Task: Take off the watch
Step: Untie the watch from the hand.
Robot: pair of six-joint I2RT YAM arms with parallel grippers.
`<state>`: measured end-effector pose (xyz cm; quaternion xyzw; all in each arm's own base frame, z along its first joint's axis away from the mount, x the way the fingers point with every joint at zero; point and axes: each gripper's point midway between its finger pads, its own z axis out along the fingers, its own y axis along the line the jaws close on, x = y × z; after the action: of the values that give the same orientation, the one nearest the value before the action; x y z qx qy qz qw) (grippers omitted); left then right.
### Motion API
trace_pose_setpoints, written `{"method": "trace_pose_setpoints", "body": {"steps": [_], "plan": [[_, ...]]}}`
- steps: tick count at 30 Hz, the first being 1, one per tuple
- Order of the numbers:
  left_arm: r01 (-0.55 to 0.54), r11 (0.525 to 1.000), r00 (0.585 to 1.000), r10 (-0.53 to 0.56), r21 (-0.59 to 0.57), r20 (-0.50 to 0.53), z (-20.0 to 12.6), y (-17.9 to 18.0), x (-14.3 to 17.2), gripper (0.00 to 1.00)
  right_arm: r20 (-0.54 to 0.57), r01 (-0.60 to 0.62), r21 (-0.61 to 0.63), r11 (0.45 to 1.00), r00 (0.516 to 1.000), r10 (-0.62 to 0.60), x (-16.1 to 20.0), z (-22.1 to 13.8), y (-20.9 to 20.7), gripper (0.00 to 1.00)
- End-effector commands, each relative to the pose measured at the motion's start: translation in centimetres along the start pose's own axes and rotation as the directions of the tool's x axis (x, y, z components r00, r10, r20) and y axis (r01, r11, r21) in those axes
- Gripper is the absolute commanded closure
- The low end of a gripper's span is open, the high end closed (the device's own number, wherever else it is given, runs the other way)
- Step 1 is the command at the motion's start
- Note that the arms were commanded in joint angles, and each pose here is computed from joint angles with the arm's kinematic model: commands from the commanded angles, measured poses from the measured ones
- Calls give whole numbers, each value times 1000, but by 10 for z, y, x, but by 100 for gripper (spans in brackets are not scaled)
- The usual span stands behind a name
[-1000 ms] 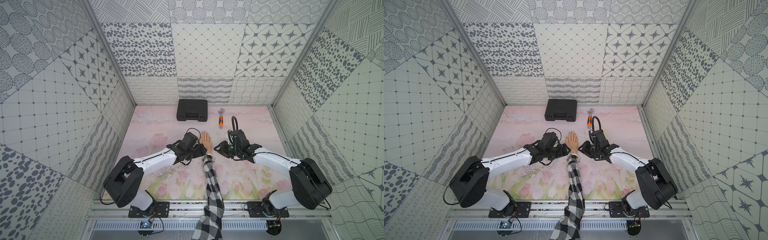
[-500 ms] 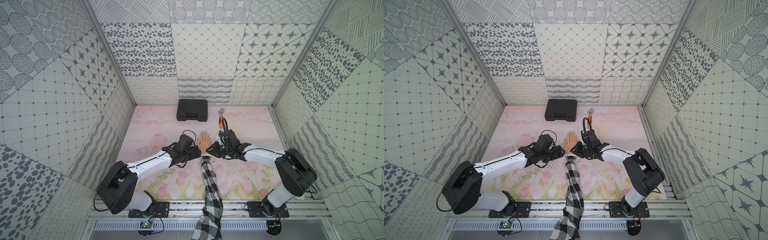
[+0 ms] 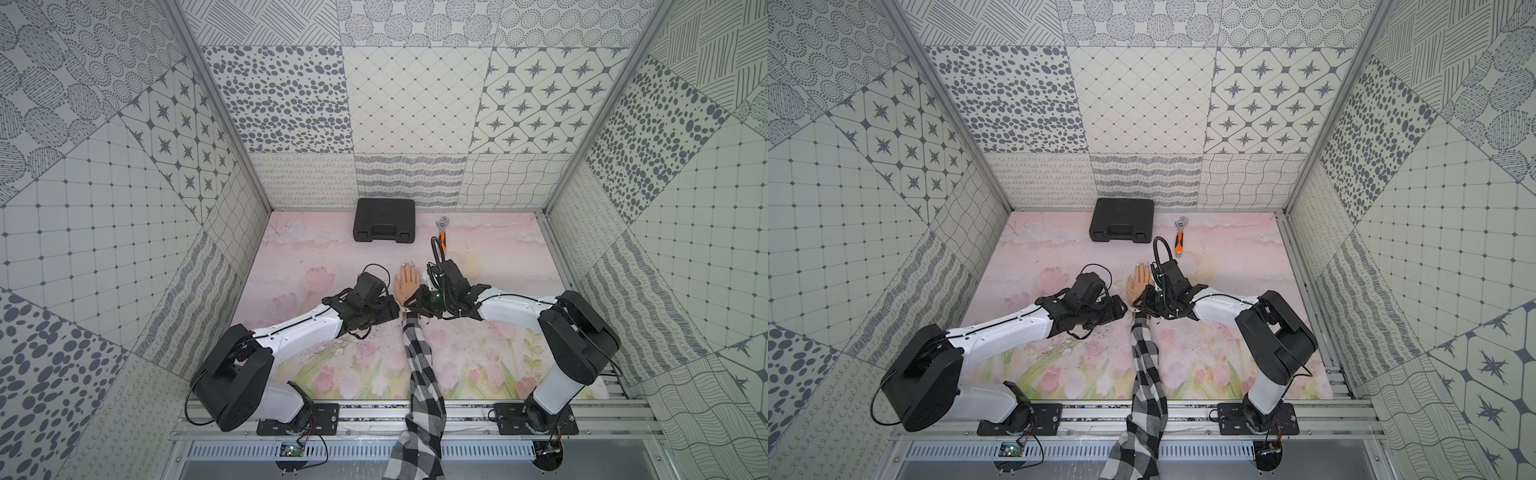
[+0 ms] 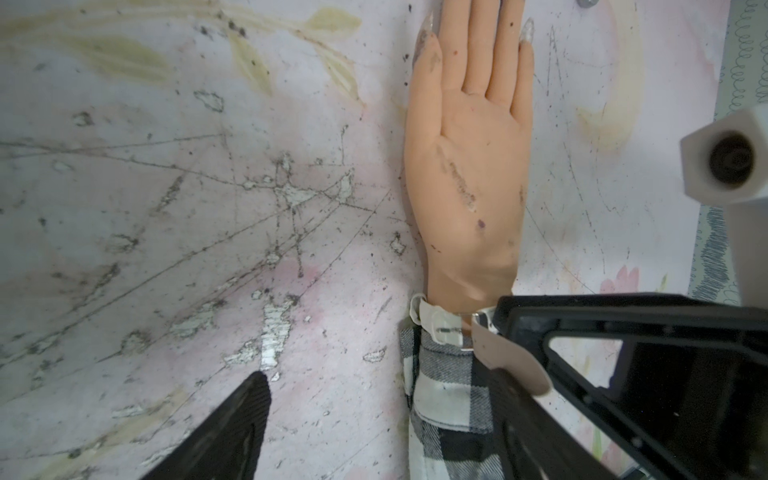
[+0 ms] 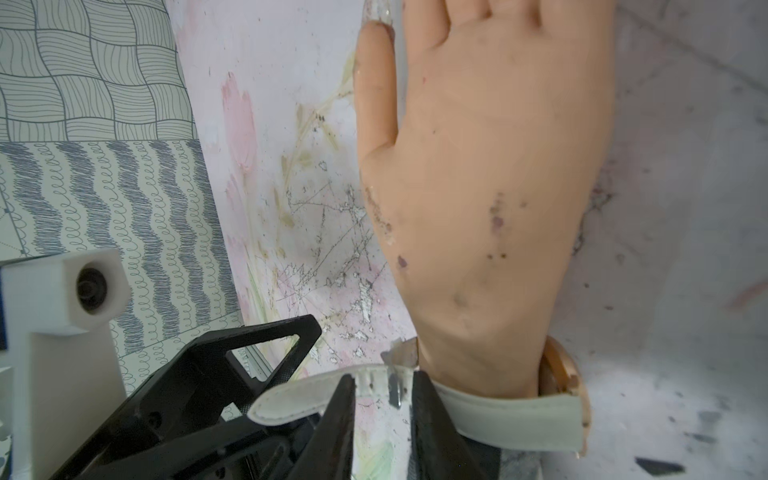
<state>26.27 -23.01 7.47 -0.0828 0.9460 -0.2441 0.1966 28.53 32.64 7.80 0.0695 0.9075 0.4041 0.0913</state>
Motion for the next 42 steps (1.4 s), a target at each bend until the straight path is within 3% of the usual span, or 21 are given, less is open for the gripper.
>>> {"method": "trace_pose_setpoints", "body": {"steps": [1, 21, 26, 37, 42], "plan": [[5, 1000, 1000, -6, 6, 19, -2, 1, -4, 16, 24, 13, 8, 1000, 1000, -13, -6, 2, 5, 73], [19, 1000, 1000, -19, 5, 22, -1, 6, -1, 16, -24, 29, -28, 999, 999, -29, 4, 16, 27, 78], [22, 1000, 1000, -22, 4, 22, -1, 7, -1, 16, -27, 27, 11, 1000, 999, -27, 4, 18, 19, 79], [23, 1000, 999, -24, 12, 27, -3, 5, -2, 16, -41, 69, 126, 990, 997, -65, 9, 21, 6, 91], [23, 1000, 999, -23, 12, 28, -3, 5, -2, 16, -45, 94, 141, 986, 995, -88, 9, 20, 10, 85]]}}
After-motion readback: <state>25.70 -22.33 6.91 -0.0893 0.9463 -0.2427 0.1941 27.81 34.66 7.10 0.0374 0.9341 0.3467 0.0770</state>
